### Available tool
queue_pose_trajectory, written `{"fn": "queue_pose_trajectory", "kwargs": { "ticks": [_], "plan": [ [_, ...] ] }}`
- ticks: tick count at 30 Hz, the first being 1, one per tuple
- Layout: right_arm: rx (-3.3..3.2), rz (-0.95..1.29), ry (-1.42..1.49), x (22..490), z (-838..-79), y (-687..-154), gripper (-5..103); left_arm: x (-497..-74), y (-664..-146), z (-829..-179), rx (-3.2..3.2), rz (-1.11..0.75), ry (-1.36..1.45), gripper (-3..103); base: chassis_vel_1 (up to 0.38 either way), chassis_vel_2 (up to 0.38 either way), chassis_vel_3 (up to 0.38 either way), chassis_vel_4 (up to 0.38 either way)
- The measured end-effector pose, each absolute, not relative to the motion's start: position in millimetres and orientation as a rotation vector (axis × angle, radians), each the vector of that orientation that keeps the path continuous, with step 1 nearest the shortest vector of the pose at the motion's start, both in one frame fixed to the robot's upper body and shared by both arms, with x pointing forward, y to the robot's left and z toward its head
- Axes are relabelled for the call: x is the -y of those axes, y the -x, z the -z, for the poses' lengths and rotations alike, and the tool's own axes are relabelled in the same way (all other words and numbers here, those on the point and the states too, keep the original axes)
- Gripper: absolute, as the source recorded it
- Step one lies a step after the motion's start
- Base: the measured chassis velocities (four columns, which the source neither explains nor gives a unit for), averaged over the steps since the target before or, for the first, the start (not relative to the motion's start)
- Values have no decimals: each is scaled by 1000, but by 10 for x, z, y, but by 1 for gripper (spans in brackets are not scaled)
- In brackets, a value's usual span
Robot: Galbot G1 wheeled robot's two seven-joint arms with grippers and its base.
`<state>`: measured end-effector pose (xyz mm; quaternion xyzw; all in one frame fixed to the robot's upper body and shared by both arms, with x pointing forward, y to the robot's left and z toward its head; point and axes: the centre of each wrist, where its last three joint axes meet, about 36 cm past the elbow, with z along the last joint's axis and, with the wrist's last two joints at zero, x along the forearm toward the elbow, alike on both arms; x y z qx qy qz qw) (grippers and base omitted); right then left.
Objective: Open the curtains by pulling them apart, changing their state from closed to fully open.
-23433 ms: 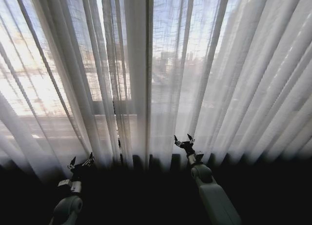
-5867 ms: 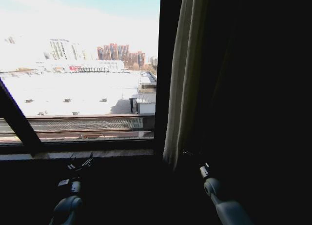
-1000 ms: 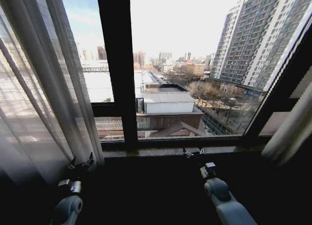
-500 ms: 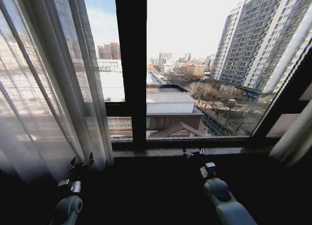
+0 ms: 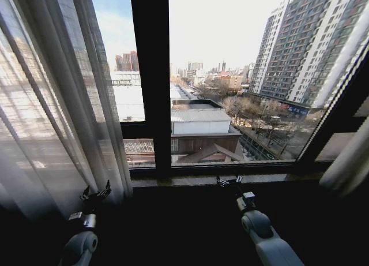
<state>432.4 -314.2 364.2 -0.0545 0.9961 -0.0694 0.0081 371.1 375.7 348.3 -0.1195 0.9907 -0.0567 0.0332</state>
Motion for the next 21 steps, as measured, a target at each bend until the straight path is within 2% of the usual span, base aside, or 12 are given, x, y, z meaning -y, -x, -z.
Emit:
{"fn": "queue_pose_trajectory", "kwargs": {
  "ticks": [6, 21],
  "plan": [
    [-3113, 217, 170, 3142, -3641, -4324, 100, -3757, -3711, -3483, -3048, 175, 368, 100, -71, 69, 77, -70],
    [-3113, 217, 170, 3142, -3642, -4324, 100, -3757, -3711, -3483, -3048, 174, 368, 100, 0, 0, 0, 0]
  ]
}}
